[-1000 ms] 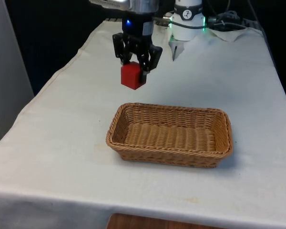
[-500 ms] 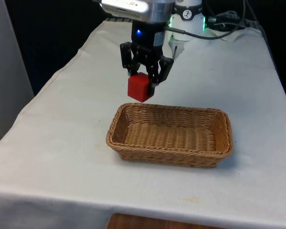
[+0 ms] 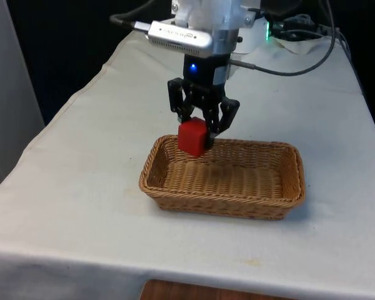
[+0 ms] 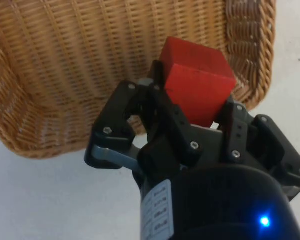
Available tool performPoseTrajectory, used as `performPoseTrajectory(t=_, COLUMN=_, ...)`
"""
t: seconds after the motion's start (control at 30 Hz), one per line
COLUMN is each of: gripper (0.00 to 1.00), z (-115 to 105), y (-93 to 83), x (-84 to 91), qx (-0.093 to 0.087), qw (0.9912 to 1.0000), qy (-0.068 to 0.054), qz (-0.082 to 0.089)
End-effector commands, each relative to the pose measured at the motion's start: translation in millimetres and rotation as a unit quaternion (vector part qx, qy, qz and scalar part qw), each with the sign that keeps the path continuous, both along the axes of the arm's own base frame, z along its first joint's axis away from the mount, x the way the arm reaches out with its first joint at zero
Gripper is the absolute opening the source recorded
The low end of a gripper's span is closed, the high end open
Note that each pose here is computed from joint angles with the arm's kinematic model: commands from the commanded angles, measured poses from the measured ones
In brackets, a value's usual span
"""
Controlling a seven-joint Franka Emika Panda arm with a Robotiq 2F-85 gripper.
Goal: Pick up the cube and place it into the basket.
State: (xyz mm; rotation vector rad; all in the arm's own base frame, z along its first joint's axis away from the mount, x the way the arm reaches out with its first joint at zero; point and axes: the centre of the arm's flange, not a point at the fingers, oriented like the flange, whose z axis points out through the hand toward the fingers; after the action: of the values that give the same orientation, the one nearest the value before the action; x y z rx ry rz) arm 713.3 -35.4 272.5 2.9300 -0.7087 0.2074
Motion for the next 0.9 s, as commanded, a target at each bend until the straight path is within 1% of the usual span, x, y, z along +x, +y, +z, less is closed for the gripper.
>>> performPoseTrajectory(t=0.0, gripper=0.01, z=-2.3, y=2.0, x=1.7, qx=0.01, qw=0.99994, qy=-0.002, qz=0.0)
performPoseTrajectory(t=0.07, gripper=0.01, z=-4.7, y=2.6, x=4.1, qx=0.014, qw=0.99989, qy=-0.004, qz=-0.001)
performPoseTrajectory(t=0.1, gripper=0.01, z=-3.0, y=1.2, x=2.1, qx=0.005, qw=0.99999, qy=-0.001, qz=-0.002)
performPoseTrajectory(t=0.13, gripper=0.01, z=-6.8, y=2.8, x=4.8, qx=0.017, qw=0.99985, qy=-0.004, qz=-0.001)
performPoseTrajectory(t=0.3, gripper=0.01, z=-17.1, y=4.9, x=8.7, qx=0.031, qw=0.99949, qy=-0.007, qz=-0.005)
performPoseTrajectory(t=0.37, gripper=0.01, z=-21.1, y=5.3, x=9.6, qx=0.035, qw=0.99934, qy=-0.008, qz=-0.005)
performPoseTrajectory(t=0.4, gripper=0.01, z=-18.7, y=4.7, x=8.2, qx=0.026, qw=0.99963, qy=-0.006, qz=-0.007)
performPoseTrajectory(t=0.43, gripper=0.01, z=-22.9, y=6.2, x=10.0, qx=0.038, qw=0.99924, qy=-0.009, qz=-0.005)
performPoseTrajectory(t=0.57, gripper=0.01, z=-34.0, y=7.4, x=11.3, qx=0.048, qw=0.99878, qy=-0.009, qz=-0.008)
performPoseTrajectory(t=0.63, gripper=0.01, z=-40.7, y=8.4, x=11.7, qx=0.05, qw=0.99867, qy=-0.008, qz=-0.009)
performPoseTrajectory(t=0.67, gripper=0.01, z=-36.7, y=7.1, x=10.4, qx=0.042, qw=0.99904, qy=-0.005, qz=-0.01)
performPoseTrajectory(t=0.7, gripper=0.01, z=-45.6, y=10.2, x=12.5, qx=0.052, qw=0.99858, qy=-0.007, qz=-0.009)
performPoseTrajectory(t=0.73, gripper=0.01, z=-45.6, y=10.2, x=12.5, qx=0.052, qw=0.99858, qy=-0.007, qz=-0.009)
performPoseTrajectory(t=0.77, gripper=0.01, z=-52.0, y=11.0, x=13.2, qx=0.054, qw=0.99849, qy=-0.006, qz=-0.01)
performPoseTrajectory(t=0.87, gripper=0.01, z=-60.0, y=12.3, x=14.4, qx=0.055, qw=0.99841, qy=-0.005, qz=-0.011)
